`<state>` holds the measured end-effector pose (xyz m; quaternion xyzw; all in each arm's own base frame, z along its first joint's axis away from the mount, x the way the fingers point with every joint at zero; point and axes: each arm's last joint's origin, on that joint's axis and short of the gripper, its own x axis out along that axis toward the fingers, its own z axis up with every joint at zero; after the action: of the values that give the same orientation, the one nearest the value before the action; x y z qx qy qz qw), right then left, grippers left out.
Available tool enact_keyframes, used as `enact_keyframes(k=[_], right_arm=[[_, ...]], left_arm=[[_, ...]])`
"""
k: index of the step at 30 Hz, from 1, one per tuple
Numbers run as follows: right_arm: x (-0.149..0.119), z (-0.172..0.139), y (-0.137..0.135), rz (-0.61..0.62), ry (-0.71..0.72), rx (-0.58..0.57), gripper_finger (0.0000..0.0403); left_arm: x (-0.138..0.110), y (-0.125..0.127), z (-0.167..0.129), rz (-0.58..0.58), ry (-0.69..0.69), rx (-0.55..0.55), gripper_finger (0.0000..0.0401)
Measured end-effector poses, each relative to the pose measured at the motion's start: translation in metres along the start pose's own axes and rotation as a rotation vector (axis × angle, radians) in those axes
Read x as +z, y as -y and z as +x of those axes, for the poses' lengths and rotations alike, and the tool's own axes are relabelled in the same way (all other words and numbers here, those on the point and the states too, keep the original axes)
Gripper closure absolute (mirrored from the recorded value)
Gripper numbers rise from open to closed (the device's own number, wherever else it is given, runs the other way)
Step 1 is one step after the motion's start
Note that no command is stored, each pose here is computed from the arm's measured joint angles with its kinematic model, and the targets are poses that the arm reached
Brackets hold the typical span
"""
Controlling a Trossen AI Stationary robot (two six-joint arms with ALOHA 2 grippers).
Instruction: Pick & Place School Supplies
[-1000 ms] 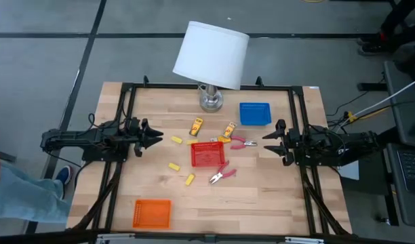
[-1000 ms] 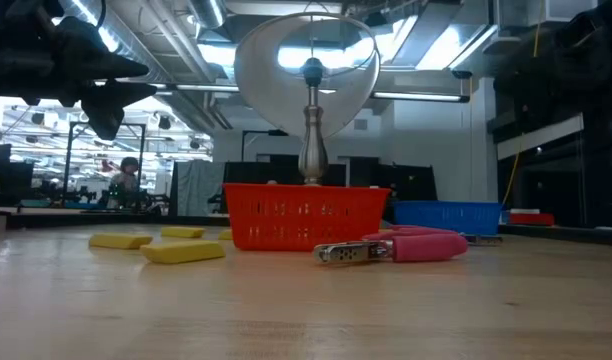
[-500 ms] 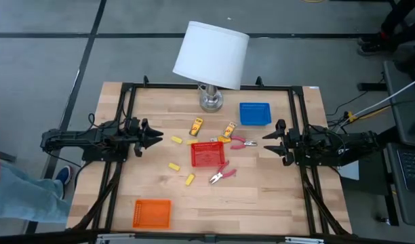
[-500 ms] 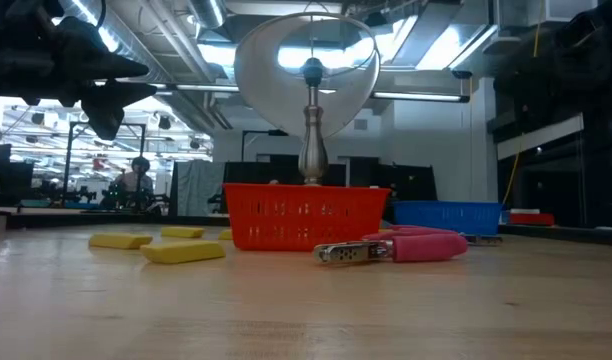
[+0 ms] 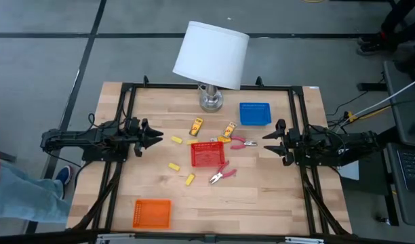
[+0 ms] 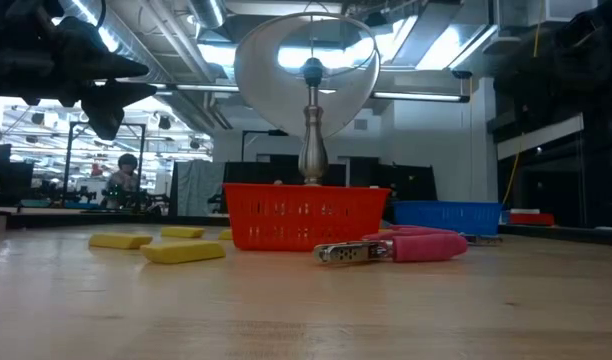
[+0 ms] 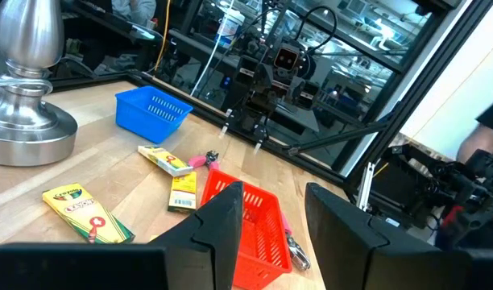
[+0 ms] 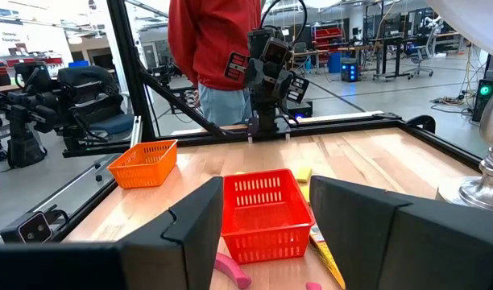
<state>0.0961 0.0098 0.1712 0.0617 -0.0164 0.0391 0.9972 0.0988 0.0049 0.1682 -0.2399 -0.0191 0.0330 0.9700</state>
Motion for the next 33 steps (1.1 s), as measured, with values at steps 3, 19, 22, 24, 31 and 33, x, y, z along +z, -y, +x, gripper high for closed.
enact_keyframes(k=[3,19,22,24,31,33], right_arm=[[0.004,0.000,0.001,0.010,0.044,-0.033,0.0213],[0.009,-0.003,0.011,0.923,0.305,-0.320,0.0213],[0.004,-0.001,0.009,1.040,0.247,-0.272,0.0213],[0.003,0.000,0.007,1.098,0.211,-0.229,0.0213],[0.013,-0.001,0.003,1.066,0.297,-0.178,0.0213],[0.020,-0.002,0.003,1.027,0.401,-0.215,0.0213]], left_arm=[[0.000,0.000,0.000,0.000,0.000,0.000,0.0269],[0.000,0.000,0.000,0.000,0.000,0.000,0.0269],[0.000,0.000,0.000,0.000,0.000,0.000,0.0269],[0.000,0.000,0.000,0.000,0.000,0.000,0.0269],[0.001,-0.001,0.000,0.017,0.013,0.021,0.0269],[0.003,-0.001,0.000,-0.001,0.057,0.062,0.0269]])
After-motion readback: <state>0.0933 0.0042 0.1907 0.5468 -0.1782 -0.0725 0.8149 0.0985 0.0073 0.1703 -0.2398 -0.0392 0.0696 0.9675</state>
